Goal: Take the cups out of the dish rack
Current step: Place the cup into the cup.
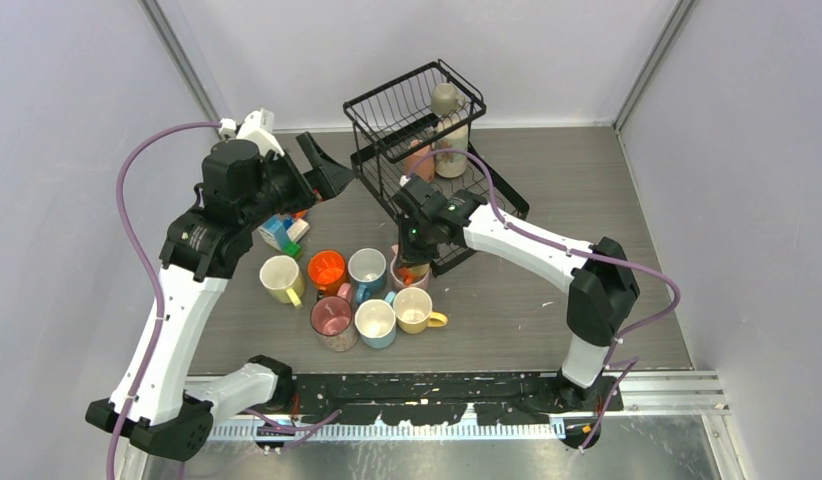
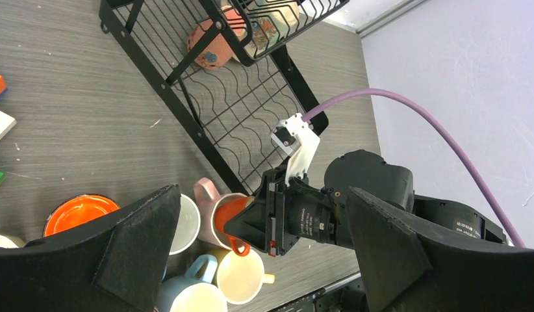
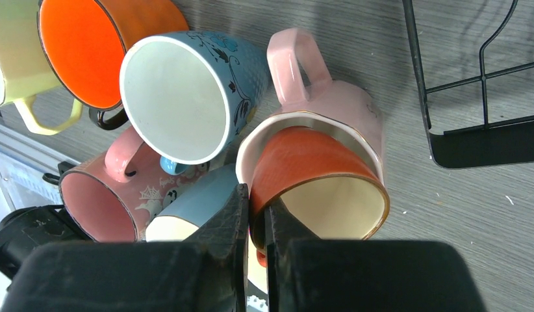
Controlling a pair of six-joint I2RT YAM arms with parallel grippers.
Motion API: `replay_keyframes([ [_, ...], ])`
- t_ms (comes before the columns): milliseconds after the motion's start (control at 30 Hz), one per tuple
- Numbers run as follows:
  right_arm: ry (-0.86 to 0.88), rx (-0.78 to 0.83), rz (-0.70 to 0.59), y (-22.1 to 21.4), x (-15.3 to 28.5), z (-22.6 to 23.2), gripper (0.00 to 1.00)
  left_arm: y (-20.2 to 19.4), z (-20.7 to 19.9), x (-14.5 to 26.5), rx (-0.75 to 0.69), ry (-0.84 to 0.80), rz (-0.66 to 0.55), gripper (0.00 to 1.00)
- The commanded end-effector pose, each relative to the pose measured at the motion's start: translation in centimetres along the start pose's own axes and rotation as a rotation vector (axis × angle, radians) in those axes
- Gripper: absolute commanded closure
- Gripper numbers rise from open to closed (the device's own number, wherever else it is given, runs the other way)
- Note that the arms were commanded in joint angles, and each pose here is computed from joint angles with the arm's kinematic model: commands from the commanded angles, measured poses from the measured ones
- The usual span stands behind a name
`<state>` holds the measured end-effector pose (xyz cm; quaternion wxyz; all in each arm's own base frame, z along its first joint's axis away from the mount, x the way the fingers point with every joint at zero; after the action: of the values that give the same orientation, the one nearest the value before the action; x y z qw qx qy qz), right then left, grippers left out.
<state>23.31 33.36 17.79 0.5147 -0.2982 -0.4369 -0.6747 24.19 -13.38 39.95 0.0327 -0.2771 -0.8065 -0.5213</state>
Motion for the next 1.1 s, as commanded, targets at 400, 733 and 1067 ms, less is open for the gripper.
replay_keyframes([
  [400,0.058,-0.006,-0.033,0.5,1.0,1.2,0.68,0.0,-0.5,-0.4,-0.021,-0.026,0.002,0.0],
  [733,0.075,-0.011,-0.08,0.9,2.3,1.4,0.61,0.0,-0.5,-0.5,-0.021,-0.027,0.004,0.0],
  [1067,0.095,-0.006,-0.134,1.6,4.2,1.7,0.54,0.0,-0.6,-0.5,-0.017,-0.03,0.008,0.0],
])
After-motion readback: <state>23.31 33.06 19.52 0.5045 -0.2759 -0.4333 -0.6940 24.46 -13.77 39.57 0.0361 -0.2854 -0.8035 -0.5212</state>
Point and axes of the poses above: each gripper's point midway between its finger pads, its own x axis back along the fingers, its own z axis along the line the jaws close on, y = z × x, the point moved 4 cm from there along x, back along the fingers, and after that the axes turned 10 degrees about -x, right-handed, at the moved point
